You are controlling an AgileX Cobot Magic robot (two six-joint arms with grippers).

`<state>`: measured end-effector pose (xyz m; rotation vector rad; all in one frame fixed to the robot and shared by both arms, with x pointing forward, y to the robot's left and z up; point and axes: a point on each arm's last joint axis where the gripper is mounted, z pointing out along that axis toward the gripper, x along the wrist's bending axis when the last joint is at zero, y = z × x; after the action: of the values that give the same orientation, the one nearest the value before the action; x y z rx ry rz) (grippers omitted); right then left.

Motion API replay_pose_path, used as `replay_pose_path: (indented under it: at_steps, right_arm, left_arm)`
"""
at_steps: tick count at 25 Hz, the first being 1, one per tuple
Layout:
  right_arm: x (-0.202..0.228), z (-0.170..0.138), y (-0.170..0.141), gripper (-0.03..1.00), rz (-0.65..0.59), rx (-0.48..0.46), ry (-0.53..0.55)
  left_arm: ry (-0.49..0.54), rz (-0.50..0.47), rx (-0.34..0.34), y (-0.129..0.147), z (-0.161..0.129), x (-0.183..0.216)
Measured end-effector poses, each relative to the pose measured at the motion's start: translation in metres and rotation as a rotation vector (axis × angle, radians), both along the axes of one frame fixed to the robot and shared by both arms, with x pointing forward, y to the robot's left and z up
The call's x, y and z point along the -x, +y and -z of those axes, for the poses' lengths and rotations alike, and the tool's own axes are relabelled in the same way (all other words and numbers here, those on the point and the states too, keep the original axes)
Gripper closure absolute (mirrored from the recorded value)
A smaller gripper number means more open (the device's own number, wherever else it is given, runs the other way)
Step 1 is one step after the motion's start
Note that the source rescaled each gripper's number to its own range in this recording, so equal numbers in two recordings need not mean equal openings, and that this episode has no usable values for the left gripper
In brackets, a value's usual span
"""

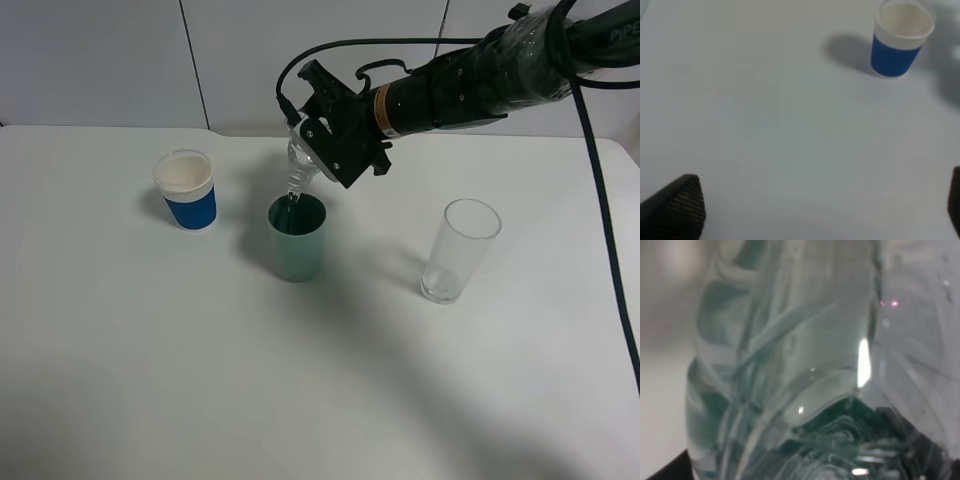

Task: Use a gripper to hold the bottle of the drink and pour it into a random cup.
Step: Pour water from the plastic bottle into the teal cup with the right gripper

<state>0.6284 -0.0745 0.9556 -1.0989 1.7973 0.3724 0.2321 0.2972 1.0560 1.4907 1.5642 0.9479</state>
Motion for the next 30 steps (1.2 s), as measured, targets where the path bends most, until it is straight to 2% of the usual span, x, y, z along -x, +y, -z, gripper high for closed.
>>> replay_pose_path:
  at_steps: [17, 30]
  right_arm:
    - [0.003, -0.016, 0.000, 0.97, 0.000, -0.018, -0.030]
    - [0.006, -0.015, 0.006, 0.97, -0.017, 0.022, -0.058]
  left_arm:
    - [0.000, 0.000, 0.000, 0.000, 0.000, 0.000]
    - [0.000, 0.000, 0.000, 0.000, 0.000, 0.000]
